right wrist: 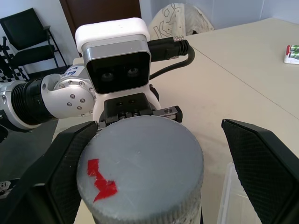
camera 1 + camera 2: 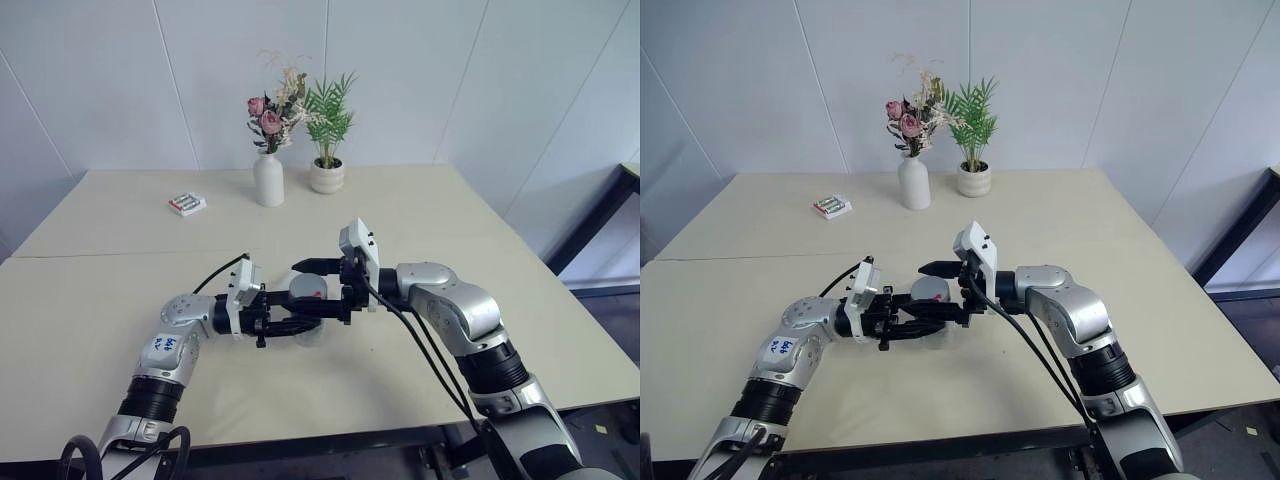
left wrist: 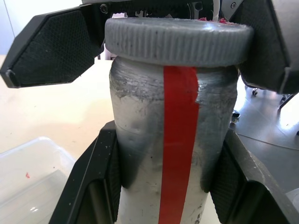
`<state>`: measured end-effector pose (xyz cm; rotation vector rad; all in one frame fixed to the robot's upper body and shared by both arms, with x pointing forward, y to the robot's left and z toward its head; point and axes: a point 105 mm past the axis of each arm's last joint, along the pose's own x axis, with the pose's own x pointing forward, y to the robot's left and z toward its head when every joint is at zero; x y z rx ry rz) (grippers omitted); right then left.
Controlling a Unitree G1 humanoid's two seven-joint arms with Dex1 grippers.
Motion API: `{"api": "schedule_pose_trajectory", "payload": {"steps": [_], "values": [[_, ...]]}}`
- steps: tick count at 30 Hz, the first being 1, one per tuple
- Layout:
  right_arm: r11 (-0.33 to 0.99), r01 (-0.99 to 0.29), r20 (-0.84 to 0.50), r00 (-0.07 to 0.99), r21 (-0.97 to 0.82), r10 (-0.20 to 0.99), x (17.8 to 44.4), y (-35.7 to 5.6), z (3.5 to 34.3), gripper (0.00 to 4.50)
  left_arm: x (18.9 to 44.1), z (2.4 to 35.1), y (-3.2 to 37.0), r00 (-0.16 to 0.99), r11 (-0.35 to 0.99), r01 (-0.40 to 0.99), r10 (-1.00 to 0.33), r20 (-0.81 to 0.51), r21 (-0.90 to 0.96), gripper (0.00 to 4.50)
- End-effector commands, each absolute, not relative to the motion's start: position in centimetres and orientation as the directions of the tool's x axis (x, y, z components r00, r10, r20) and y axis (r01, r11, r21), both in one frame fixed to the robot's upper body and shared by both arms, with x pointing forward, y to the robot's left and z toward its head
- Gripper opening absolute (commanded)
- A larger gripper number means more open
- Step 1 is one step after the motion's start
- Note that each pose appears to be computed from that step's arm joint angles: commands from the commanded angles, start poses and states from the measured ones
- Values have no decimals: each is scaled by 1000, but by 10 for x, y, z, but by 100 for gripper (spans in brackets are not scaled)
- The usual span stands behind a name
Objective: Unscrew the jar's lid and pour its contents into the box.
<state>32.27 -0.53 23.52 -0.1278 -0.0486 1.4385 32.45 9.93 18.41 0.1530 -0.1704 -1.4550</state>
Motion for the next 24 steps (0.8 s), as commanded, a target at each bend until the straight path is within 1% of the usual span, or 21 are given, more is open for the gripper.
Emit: {"api": "schedule_pose_trajectory", "payload": {"steps": [1, 8, 12, 24], "values": [[143, -979, 10, 143, -149, 990, 323, -9, 250, 448, 321, 194, 99, 93, 100, 965, -995, 44, 242, 203], [153, -978, 4, 154, -142, 988, 326, -23, 248, 448, 320, 194, 101, 97, 104, 964, -994, 41, 245, 203], [222, -967, 11, 222, -123, 975, 336, -43, 247, 448, 321, 194, 101, 99, 106, 963, -994, 40, 247, 203], [323, -942, -6, 324, -88, 946, 349, -78, 239, 448, 321, 195, 100, 96, 103, 964, -995, 40, 245, 203]]}}
